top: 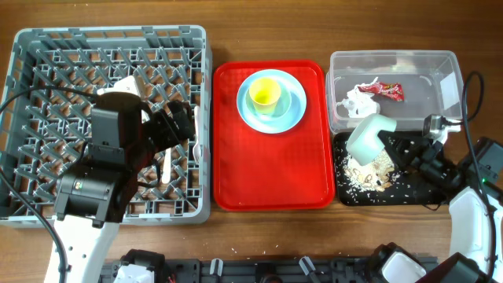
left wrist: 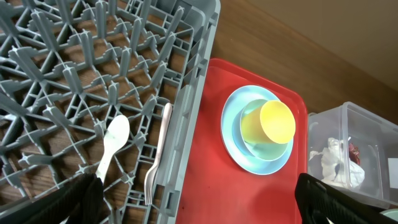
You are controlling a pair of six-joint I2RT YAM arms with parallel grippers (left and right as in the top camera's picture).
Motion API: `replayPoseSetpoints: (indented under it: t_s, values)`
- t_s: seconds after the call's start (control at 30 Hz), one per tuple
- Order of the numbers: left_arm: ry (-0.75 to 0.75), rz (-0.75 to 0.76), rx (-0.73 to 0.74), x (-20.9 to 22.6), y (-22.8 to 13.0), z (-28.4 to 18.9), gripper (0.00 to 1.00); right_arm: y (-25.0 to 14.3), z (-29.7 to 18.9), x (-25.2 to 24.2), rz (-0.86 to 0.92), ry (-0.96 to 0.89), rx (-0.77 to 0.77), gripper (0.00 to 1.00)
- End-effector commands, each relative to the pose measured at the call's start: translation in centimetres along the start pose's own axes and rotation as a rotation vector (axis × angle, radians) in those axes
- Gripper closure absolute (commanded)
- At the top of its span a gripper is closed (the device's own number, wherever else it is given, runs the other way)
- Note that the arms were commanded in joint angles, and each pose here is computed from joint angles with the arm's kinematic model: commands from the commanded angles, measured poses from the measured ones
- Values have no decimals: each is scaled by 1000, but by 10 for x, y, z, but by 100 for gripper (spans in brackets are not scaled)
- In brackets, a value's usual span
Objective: Sort waste into correct bins and load items into the dishwasher rack
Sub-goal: 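Tip the green bowl with the right gripper to pour rice onto the black tray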
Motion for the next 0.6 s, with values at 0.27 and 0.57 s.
replayPoseSetpoints:
  t_s: [0.27, 0.57]
  values:
    - [3, 2, -18, -1, 5, -2, 0, -3, -1, -3, 55, -42, -9, 96]
    - [3, 2, -18, -1, 5, -2, 0, -11, 29, -12, 19, -334, 96, 96]
Point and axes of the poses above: each gripper's point midway between its finger pads, its own z axis out along the fingers, its own x axis along the line the jaws close on, y = z × x, the point moved 6 cm from there along -z, back along the fingers, and after that the axes turned 8 degrees about -z, right-handed, at the moved point
